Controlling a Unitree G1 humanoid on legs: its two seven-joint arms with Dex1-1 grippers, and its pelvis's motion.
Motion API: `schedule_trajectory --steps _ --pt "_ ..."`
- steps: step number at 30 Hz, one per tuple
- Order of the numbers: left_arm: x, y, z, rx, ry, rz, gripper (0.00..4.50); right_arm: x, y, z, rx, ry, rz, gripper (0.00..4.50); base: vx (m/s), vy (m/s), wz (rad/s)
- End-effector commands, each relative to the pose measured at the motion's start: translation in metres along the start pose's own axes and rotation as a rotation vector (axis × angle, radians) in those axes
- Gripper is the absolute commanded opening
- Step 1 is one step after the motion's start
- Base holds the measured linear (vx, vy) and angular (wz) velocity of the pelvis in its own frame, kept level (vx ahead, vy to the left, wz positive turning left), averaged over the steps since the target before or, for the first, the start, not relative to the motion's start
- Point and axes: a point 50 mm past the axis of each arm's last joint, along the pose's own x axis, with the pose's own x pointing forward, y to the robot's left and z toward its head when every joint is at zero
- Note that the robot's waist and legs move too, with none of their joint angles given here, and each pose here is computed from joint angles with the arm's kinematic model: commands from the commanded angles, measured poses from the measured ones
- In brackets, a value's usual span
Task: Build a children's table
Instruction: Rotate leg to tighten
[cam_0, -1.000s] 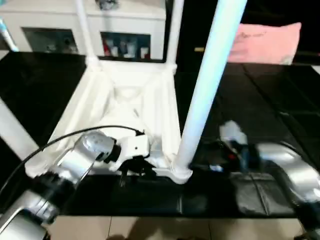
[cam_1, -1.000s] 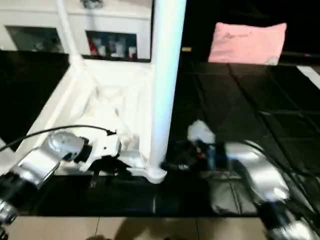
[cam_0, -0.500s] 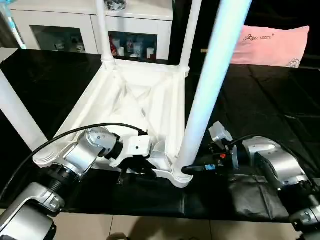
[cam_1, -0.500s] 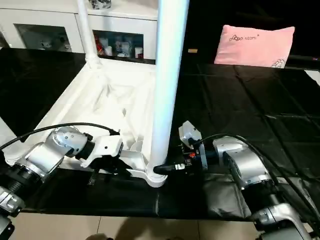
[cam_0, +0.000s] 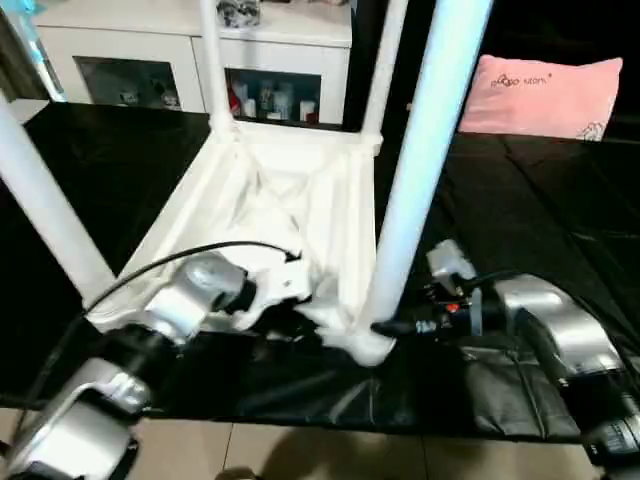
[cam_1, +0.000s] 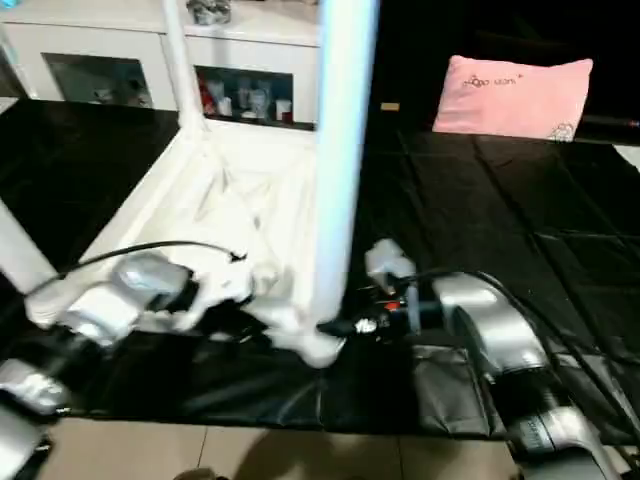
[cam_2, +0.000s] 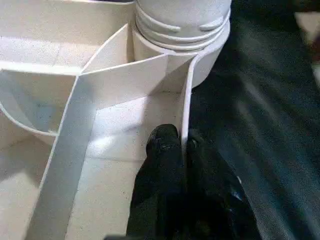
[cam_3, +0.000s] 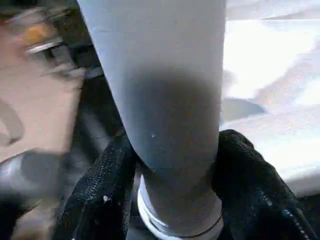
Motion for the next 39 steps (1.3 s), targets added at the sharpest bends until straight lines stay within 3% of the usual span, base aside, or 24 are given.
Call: schedule_trajectory --steps 1,4,8,12,15,16,18,19,20,24,25,26,28,30,31,35,39 --pt "-0.001 0.014 0.013 -0.091 -0.086 0.182 0.0 0.022 0.003 -0.003 0.019 0.006 -0.112 2.01 0.0 0.0 0.0" --pt "0.002 0.015 0.017 -0.108 -0.097 0.208 0.0 0.028 0.0 -0.006 0.04 0.013 -0.199 1.97 0.0 0.0 0.0" --pt "0.016 0.021 0.033 -0.156 -0.122 0.316 0.0 0.057 -0.006 -0.003 0.152 -0.015 -0.427 1.95 0.0 0.0 0.0" --pt "0.024 0.027 0.042 -0.169 -0.118 0.385 0.0 0.075 -0.013 0.004 0.159 0.02 -0.591 1.95 0.0 0.0 0.0" --pt "0.026 0.028 0.045 -0.163 -0.116 0.401 0.0 0.081 -0.011 0.01 0.154 -0.007 -0.579 1.95 0.0 0.0 0.0" --pt "0.026 0.028 0.045 -0.161 -0.117 0.405 0.0 0.082 -0.01 0.012 0.155 -0.022 -0.574 2.49 0.0 0.0 0.0" --pt "0.025 0.028 0.044 -0.142 -0.11 0.399 0.0 0.08 -0.007 0.015 0.15 -0.067 -0.548 2.49 0.0 0.0 0.0" --pt "0.024 0.028 0.043 -0.128 -0.105 0.387 0.0 0.078 -0.005 0.017 0.147 -0.091 -0.528 2.49 0.0 0.0 0.0" --pt "0.021 0.027 0.039 -0.102 -0.1 0.363 0.0 0.072 -0.003 0.016 0.139 -0.098 -0.498 2.81 0.0 0.0 0.0" --pt "0.015 0.024 0.03 -0.095 -0.084 0.313 0.0 0.055 -0.003 0.008 0.1 -0.082 -0.471 3.02 0.0 0.0 0.0" --pt "0.015 0.024 0.03 -0.095 -0.084 0.313 0.0 0.055 -0.003 0.008 0.1 -0.082 -0.471 3.25 0.0 0.0 0.0" --pt "0.011 0.023 0.027 -0.062 -0.084 0.286 0.0 0.044 -0.003 0.006 0.085 -0.081 -0.449 3.31 0.0 0.0 0.0" --pt "0.01 0.022 0.026 -0.043 -0.087 0.272 0.0 0.04 -0.003 0.005 0.078 -0.078 -0.439 3.37 0.0 0.0 0.0" --pt "0.002 0.016 0.019 0.017 -0.076 0.171 0.0 0.015 -0.005 0.004 0.039 -0.072 -0.363 3.7 0.0 0.0 0.0" --pt "0.002 0.015 0.018 0.022 -0.074 0.163 0.0 0.013 -0.005 0.003 0.036 -0.07 -0.358 3.74 0.0 0.0 0.0" --pt "-0.005 0.008 0.011 0.069 -0.04 0.026 0.0 -0.009 -0.001 0.005 -0.017 -0.028 -0.213 4.13 0.0 0.0 0.0" --pt "-0.009 0.004 0.009 0.136 -0.012 -0.075 0.0 -0.018 0.002 0.006 -0.056 0.022 -0.094 4.45 0.0 0.0 0.0"
